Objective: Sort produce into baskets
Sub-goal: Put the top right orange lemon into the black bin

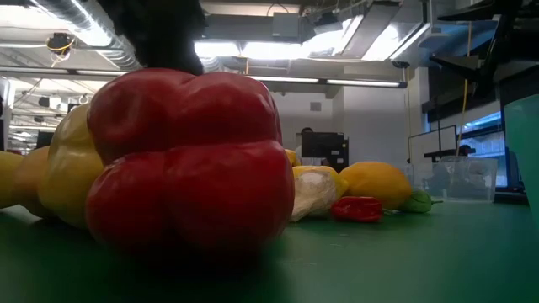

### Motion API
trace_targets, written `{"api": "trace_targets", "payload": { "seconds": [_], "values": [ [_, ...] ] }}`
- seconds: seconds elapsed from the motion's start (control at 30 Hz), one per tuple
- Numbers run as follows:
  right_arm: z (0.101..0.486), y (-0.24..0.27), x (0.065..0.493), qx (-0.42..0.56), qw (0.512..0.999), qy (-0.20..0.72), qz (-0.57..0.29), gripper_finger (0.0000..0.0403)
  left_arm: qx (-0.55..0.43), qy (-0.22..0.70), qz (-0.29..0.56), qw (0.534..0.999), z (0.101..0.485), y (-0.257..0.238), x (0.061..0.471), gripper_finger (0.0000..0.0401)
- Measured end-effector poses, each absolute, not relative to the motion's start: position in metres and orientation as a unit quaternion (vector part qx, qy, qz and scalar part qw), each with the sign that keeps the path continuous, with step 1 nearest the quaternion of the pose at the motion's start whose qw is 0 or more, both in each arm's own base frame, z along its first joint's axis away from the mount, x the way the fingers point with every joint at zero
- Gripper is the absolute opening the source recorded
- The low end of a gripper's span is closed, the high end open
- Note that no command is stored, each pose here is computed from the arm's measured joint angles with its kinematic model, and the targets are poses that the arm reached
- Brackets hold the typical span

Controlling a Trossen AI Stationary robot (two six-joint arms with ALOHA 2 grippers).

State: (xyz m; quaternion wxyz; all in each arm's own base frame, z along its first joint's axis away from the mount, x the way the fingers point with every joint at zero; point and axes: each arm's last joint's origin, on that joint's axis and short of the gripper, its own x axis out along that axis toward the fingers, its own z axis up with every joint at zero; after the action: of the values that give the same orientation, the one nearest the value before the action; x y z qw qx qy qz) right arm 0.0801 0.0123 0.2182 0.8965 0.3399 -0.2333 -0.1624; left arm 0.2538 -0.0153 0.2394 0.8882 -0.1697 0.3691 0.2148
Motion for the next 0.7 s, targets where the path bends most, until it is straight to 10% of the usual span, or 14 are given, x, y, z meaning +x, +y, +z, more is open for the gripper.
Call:
{"api": "trace_targets", "payload": {
  "seconds": [0.7],
  "values": [
    [0.218,0.012,0.080,0.348,0.894,-0.233,-0.160,0.0303,-0.175,0.430,0.286,0.838,0.187,-0.015,0.278,0.0265]
  ]
}}
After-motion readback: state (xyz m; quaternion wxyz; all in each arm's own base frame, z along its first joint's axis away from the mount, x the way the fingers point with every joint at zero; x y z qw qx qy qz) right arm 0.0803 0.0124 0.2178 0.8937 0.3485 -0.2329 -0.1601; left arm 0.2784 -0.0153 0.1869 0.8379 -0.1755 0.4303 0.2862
